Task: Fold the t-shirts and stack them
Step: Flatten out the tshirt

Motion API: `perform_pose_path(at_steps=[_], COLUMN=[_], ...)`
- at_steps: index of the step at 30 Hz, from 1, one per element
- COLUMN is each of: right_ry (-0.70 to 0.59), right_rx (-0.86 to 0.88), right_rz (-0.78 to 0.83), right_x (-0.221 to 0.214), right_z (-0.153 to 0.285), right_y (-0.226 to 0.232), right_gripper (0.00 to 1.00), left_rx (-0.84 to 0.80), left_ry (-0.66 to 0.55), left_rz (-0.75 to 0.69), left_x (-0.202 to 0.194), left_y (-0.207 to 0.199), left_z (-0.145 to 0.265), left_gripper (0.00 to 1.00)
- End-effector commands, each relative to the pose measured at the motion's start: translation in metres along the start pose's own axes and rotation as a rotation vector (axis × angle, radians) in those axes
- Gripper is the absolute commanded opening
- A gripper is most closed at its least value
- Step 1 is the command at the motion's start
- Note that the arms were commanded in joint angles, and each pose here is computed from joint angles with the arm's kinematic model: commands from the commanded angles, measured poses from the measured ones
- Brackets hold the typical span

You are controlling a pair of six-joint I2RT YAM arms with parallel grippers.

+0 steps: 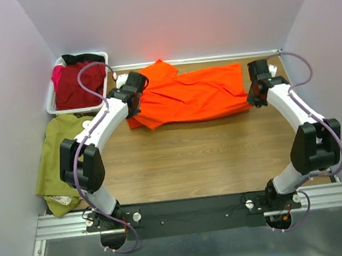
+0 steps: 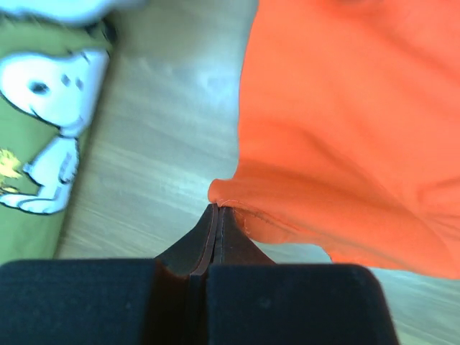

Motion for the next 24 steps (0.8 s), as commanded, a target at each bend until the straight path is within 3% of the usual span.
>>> perform_pose_path(at_steps=[1, 8, 9, 14, 20, 24], right_ry=[-0.199, -0.397, -0.434, -0.52, -0.618, -0.667], right_rx=[-0.031, -0.029, -0.019, -0.014, 0.02, 0.06], right_rz=[-0.032, -0.074, -0.081, -0.102, -0.151, -0.187], right_x=[0.064, 0.132, 0.145, 0.174, 0.197, 0.196], right_z=[0.06, 0.118, 0.129, 0.154, 0.19, 0.217], right_y=[-0.015, -0.024, -0.023, -0.025, -0.03, -0.037], right_gripper=[0.01, 0.01, 0.01, 0.01, 0.01, 0.01], left_rx=[-0.012, -0.033, -0.069, -0.168, -0.27, -0.323], left_ry=[-0.17, -0.382, -0.458, -0.66, -0.859, -0.906], left_rz=[0.072, 0.202, 0.244, 0.332, 0.424, 0.437], left_x=[0.075, 0.178, 0.204, 0.265, 0.29, 0.28], left_y=[0.006, 0.02, 0.024, 0.037, 0.061, 0.064], left_z=[0.046, 0.104, 0.129, 0.176, 0.231, 0.236], left_gripper=[0.0, 0.0, 0.0, 0.0, 0.0, 0.0])
Point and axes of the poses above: each gripper's point midway between its finger pads, its own z axis back along the fingers, its own y axis along the line the jaws close on, x = y × z, the point moved 3 cm from there along z, back along the fingers, and after that the axes turned 4 degrees about z, right-handed, at the moved point
